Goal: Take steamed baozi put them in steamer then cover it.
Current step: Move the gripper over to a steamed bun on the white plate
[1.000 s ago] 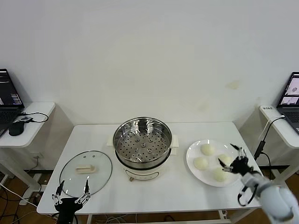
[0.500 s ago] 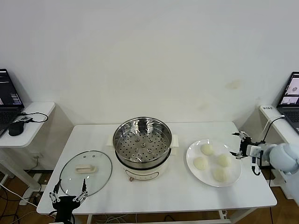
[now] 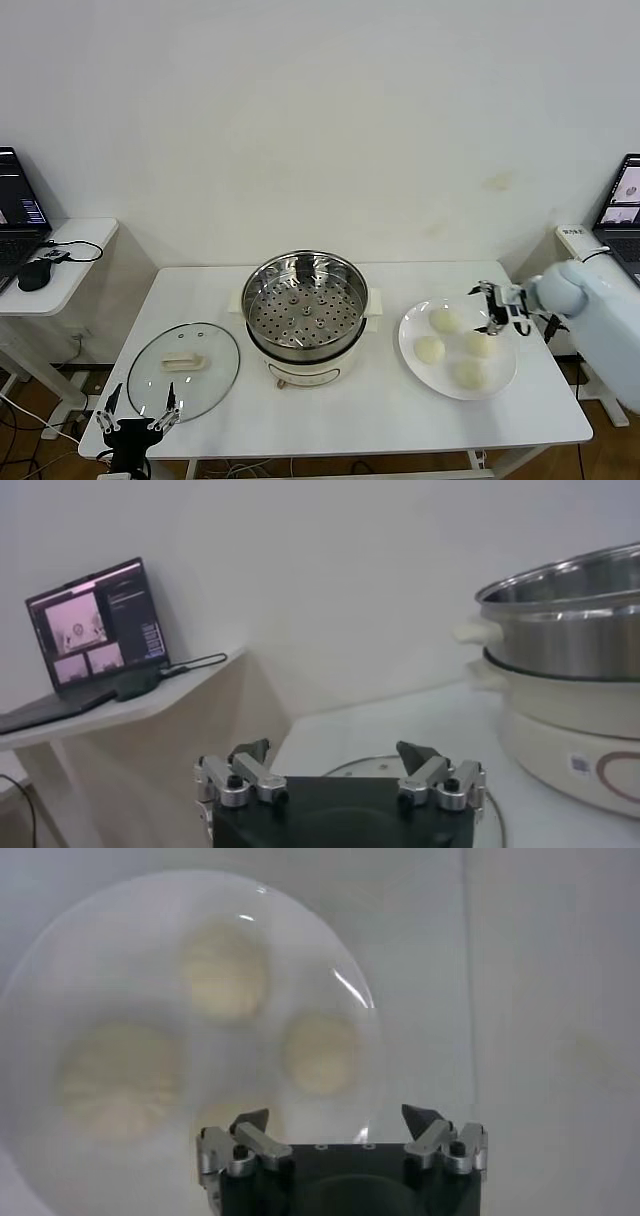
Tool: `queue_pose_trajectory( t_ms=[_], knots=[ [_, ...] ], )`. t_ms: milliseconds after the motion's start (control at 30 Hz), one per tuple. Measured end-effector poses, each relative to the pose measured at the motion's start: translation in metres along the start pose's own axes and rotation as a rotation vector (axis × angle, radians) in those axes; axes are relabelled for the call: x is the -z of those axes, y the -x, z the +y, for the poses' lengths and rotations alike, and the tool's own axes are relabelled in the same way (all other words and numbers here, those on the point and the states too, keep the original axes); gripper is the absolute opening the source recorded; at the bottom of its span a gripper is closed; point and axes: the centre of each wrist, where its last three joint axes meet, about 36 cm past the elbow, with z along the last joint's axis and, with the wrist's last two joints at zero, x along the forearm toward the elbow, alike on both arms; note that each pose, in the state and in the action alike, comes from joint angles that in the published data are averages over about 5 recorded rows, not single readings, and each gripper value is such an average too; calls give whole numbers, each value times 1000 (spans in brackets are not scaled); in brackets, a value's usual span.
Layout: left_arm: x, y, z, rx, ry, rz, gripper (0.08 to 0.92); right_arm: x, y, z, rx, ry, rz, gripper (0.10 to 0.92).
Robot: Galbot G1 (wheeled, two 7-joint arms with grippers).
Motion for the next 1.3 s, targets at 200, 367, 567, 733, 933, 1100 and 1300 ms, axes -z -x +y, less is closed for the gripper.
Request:
queue_pose_trajectory(
  t_ms=[200, 367, 567, 733, 933, 1100, 1300],
  knots=[
    [-1, 2, 5, 11, 11, -2, 823, 11, 20, -16, 49, -30, 31, 823],
    [-1, 5, 6, 16, 14, -6, 823, 18, 32, -23, 72, -42, 50, 823],
    [-1, 8, 7, 19, 15, -9, 823, 25, 45, -29, 90, -53, 66, 823],
    [0, 9, 8, 22, 17, -14, 823, 31, 56, -31, 106, -59, 75, 821],
    [0, 10, 8, 23, 18, -15, 823, 36, 65, -33, 118, -65, 86, 781],
    [0, 11, 8, 27, 17, -16, 823, 39, 70, -34, 122, -67, 91, 715],
    [-1, 11, 9, 31, 18, -16, 823, 39, 68, -36, 123, -70, 95, 668]
  ],
)
